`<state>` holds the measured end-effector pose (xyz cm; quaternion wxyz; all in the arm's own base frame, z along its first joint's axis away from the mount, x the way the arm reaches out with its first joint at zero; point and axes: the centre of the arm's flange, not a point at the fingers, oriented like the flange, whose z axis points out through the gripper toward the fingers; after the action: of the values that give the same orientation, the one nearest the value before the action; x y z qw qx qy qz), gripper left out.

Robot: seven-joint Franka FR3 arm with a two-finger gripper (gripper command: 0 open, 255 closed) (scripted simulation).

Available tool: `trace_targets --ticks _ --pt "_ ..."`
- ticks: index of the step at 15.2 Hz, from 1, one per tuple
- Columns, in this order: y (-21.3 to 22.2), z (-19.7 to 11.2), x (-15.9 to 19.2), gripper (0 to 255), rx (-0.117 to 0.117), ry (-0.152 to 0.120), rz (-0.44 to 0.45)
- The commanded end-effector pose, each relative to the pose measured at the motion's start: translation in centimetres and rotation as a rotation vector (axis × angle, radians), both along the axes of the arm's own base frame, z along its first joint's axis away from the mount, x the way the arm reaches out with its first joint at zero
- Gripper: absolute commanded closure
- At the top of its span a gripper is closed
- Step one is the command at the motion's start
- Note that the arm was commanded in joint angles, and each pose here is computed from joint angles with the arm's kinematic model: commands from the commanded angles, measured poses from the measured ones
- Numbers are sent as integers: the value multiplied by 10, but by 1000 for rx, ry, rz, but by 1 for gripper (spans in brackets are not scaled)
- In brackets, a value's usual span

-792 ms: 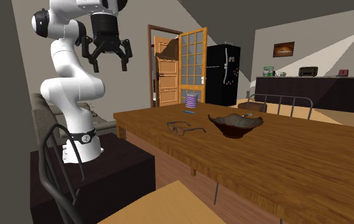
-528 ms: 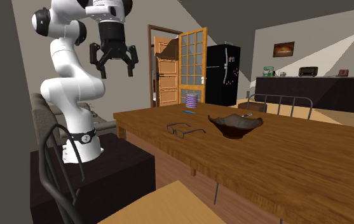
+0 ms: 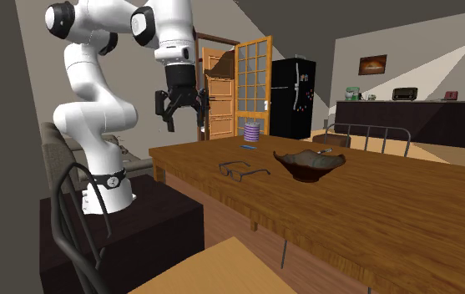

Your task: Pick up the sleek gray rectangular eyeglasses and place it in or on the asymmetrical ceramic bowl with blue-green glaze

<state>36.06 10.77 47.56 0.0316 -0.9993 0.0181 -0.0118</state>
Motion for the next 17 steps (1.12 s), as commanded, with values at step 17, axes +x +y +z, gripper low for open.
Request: trace_targets --ticks 17 --pt "107 -130 58 0 0 -56 -14"
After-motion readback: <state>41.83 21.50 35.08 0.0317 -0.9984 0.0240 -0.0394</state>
